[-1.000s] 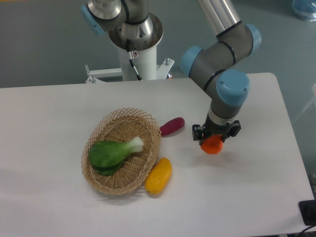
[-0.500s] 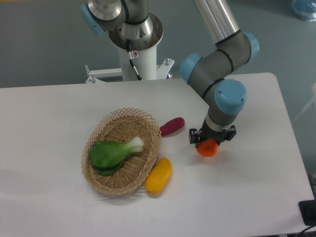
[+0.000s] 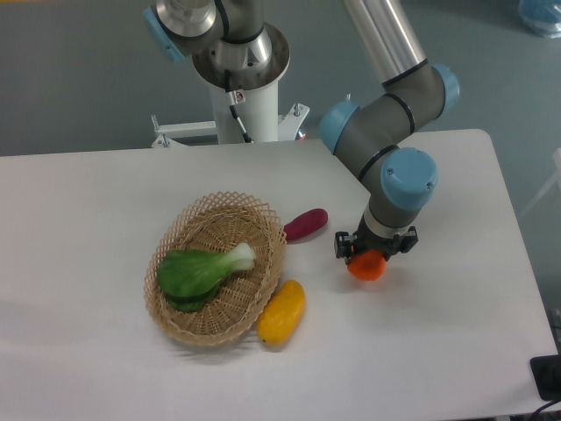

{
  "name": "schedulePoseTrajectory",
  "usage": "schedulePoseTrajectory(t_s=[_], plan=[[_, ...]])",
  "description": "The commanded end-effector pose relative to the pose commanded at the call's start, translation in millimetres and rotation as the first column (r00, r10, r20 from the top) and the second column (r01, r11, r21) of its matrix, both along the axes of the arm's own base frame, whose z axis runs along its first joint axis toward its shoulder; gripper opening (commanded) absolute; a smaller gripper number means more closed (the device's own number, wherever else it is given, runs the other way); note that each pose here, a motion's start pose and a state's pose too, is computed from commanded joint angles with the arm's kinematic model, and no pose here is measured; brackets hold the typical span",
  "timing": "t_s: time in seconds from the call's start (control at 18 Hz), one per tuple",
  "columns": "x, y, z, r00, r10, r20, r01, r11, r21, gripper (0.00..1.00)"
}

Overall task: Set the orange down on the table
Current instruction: 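Open the gripper to release the orange and raise slightly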

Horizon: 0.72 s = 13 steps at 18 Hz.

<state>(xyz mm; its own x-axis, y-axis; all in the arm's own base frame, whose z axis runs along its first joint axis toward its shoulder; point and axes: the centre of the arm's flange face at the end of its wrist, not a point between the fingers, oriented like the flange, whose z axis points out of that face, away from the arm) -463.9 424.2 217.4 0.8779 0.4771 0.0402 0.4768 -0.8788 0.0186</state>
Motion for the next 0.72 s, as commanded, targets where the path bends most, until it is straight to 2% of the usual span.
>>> schedulePoseTrajectory(t_s=[0.06,0.72], plan=[[0,0,1,1.000,0.000,-0.001,0.000,1.000,0.001,1.00],[-1,-3,22,1.000,-0.003,-0.027,0.003,1.000,0.015,1.00]])
